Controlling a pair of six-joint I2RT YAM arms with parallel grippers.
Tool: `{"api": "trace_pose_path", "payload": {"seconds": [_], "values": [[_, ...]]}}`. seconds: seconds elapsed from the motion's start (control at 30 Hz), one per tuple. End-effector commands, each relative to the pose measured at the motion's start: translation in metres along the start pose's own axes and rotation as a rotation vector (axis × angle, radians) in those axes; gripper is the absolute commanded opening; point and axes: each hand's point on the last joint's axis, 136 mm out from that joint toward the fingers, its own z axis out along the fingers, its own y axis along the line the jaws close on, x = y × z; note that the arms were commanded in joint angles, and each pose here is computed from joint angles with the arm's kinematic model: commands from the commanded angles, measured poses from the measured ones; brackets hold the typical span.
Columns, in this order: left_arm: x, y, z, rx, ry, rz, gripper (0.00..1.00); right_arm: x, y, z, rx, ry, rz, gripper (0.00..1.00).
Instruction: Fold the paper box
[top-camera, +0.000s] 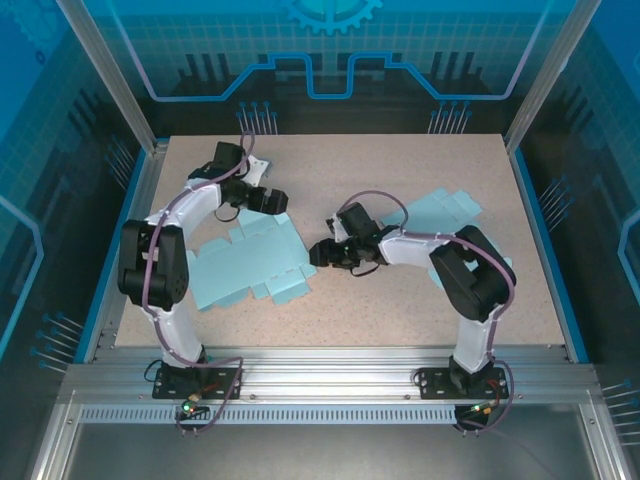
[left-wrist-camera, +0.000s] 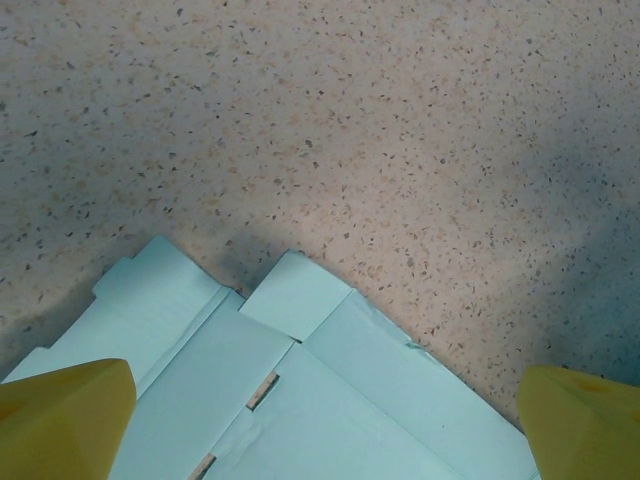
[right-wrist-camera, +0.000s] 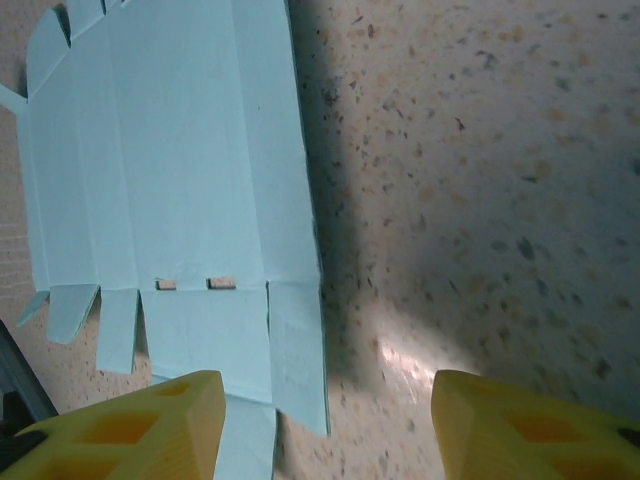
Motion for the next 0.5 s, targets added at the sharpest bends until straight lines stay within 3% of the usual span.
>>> {"api": "trace_pose_path", "payload": {"seconds": [0.0, 0.47], "values": [[-0.008, -0.005, -0.014, 0.01, -0.046, 0.01, 0.99, -0.005, 0.022, 0.01, -0.068, 0.016, -0.02, 0.57], [-0.005, -0.004, -0.009, 0.008, -0.053, -0.008, 0.99, 0.016, 0.024, 0.04, -0.077, 0.113, -0.016, 0.52]]}}
